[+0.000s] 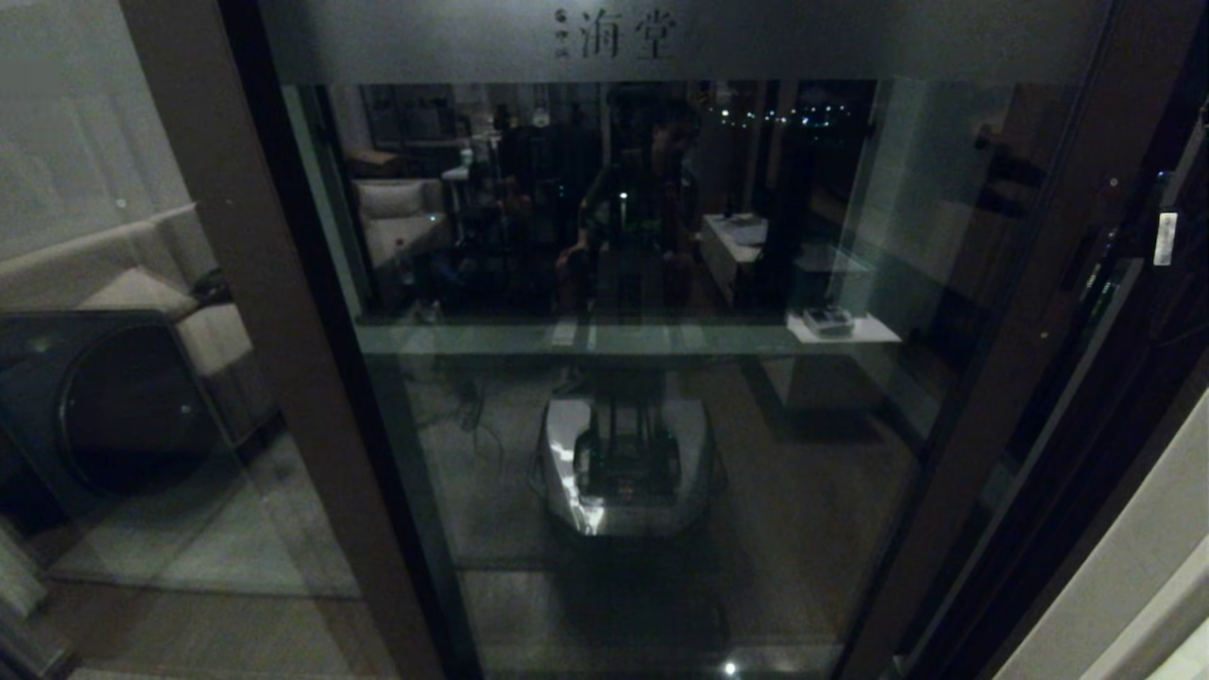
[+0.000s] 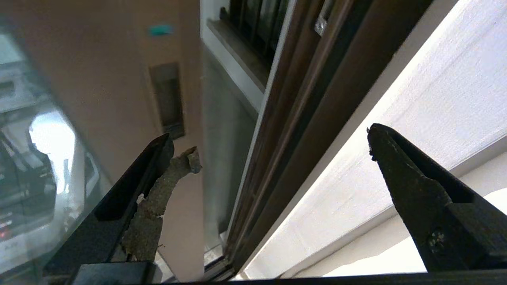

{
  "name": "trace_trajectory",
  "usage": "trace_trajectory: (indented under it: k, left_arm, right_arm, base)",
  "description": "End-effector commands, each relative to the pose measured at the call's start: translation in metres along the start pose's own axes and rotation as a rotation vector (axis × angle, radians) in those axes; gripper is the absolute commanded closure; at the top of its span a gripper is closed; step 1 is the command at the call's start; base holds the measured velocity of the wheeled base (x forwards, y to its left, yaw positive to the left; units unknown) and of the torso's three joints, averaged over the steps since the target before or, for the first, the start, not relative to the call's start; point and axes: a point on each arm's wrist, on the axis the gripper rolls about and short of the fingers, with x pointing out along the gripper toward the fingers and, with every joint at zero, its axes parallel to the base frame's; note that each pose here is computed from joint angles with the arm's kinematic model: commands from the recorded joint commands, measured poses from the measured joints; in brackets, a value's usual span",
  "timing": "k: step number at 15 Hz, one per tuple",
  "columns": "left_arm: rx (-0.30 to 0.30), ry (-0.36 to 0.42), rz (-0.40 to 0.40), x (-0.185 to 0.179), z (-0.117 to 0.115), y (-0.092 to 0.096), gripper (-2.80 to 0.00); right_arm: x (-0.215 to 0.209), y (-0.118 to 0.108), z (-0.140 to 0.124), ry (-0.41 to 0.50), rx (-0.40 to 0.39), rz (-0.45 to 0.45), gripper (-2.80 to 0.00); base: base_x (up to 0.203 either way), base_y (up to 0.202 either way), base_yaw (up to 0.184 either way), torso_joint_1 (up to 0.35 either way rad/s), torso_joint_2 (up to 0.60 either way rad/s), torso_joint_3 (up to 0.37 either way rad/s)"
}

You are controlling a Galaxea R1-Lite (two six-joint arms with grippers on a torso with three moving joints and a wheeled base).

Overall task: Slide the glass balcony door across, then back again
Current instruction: Close the slid door

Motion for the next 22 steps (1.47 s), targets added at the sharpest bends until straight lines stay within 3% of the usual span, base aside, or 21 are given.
trace_trajectory:
  k: [1,22]
  left_arm:
    - [0.001,0.003,0.0,0.0,0.0,0.0,0.0]
    - [0.0,0.001,0.0,0.0,0.0,0.0,0.0]
  right_arm:
    - [0.015,0.006,-0.007,0.031,-0.005,0.008,-2.8]
    - [0.056,0.016,-0.014,0.035,0.011,-0.009,-2.8]
  base:
    - [0.0,0.0,0.0,0.0,0.0,0.0]
    - [0.0,0.0,0.0,0.0,0.0,0.0]
